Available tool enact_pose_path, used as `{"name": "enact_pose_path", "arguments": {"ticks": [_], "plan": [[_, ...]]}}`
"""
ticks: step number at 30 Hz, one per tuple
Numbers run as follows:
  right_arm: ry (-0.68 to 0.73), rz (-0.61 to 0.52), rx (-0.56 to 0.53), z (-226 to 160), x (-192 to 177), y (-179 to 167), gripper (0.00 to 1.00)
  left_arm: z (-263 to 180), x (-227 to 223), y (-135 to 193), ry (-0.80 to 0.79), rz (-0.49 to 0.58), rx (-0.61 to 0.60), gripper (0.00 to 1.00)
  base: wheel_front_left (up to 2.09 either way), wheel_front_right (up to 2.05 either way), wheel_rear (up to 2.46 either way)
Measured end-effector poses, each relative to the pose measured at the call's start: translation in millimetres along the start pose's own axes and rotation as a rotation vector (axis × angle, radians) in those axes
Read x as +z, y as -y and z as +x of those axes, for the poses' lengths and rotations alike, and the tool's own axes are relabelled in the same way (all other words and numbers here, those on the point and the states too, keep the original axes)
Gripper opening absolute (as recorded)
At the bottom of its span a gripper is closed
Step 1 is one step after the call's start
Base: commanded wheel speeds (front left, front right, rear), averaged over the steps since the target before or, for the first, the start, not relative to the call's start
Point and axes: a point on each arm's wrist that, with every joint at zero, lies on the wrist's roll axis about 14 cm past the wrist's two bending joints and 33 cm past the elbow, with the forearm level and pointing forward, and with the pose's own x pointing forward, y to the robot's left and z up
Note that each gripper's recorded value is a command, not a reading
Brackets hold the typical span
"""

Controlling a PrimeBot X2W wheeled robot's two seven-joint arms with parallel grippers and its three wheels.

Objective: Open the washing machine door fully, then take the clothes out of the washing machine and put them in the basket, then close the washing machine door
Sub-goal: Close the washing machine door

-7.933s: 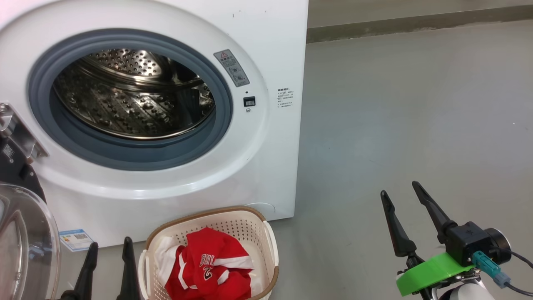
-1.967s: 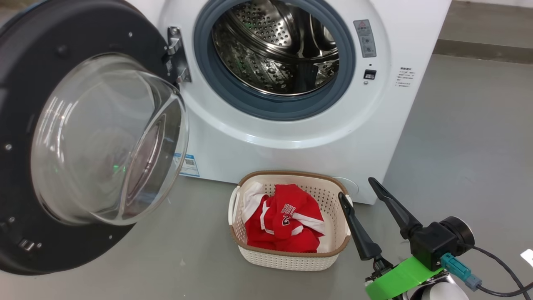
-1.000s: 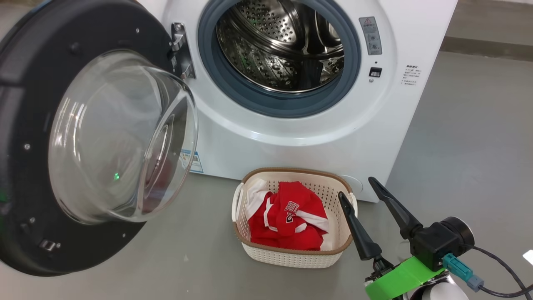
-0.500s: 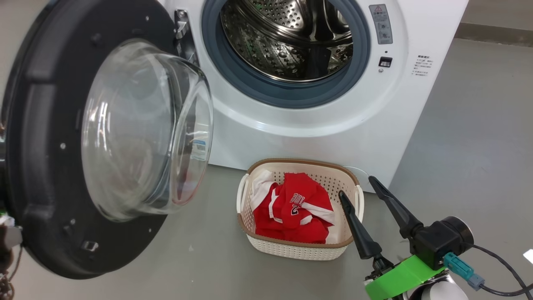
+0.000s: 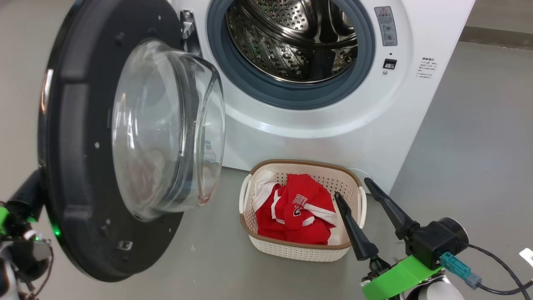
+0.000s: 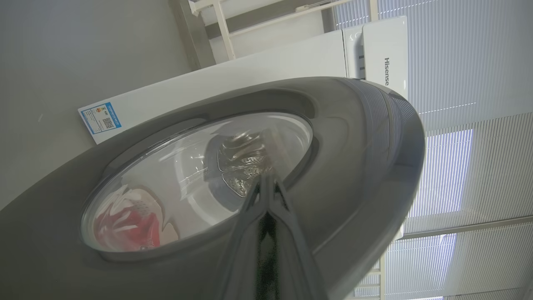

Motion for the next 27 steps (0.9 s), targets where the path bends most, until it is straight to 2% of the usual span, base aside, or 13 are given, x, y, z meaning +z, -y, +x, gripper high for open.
{"name": "enact_pose_path", "arguments": {"ticks": [10, 27], "plan": [[0.028, 0.004, -0.021, -1, 9, 6, 1.0, -5, -33, 3, -0.079, 0.006, -0.013, 0.0, 0.0, 0.0, 0.0], [0.048, -0.018, -0.127, -21, 19, 37, 1.0, 2, -94, 11, -0.227, -0.01, -0.059, 0.0, 0.0, 0.0, 0.0]]}}
